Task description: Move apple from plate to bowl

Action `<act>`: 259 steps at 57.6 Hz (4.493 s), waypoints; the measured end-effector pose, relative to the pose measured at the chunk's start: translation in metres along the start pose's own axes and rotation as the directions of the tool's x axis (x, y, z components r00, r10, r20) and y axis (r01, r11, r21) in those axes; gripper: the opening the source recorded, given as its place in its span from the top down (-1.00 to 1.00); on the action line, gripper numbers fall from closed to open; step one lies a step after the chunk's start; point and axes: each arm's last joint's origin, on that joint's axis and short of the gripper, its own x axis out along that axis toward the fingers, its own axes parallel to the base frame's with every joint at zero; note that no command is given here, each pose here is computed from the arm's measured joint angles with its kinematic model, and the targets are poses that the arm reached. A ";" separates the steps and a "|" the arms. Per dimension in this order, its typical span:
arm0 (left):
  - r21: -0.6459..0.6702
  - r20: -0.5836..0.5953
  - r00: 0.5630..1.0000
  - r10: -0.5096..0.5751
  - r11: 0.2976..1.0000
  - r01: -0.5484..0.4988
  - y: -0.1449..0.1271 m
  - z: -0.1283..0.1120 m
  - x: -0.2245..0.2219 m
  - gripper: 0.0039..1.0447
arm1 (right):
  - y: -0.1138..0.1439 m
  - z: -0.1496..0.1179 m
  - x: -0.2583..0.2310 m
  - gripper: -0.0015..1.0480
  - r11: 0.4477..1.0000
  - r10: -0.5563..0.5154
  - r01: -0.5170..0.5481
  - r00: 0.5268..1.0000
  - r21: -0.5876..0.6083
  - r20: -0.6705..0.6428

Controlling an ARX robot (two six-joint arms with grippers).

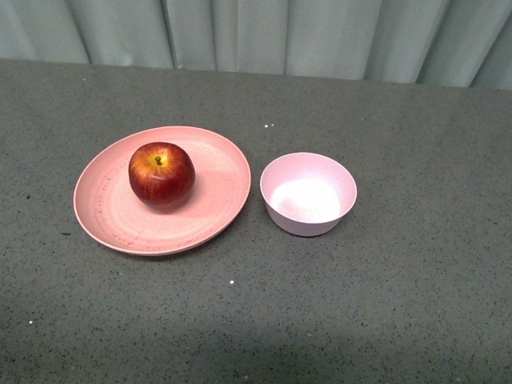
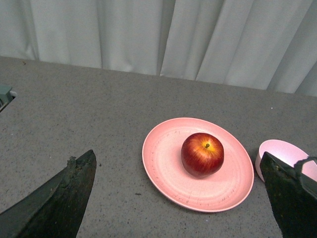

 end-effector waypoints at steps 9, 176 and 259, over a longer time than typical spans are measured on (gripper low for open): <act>0.002 -0.166 0.985 -0.040 0.999 0.041 -0.010 0.003 0.068 -0.88 | 0.000 0.000 0.000 -0.82 1.000 0.000 0.000 1.000 0.000 0.000; -0.104 -0.507 0.790 -0.344 0.934 0.340 -0.220 -0.066 0.219 -0.40 | 0.000 0.000 0.000 -0.82 1.000 0.000 0.000 1.000 0.000 0.000; -0.122 -0.337 0.914 -0.225 0.973 0.195 -0.126 -0.015 0.129 -0.88 | 0.000 0.000 0.000 -0.82 1.000 0.000 0.000 1.000 0.000 0.000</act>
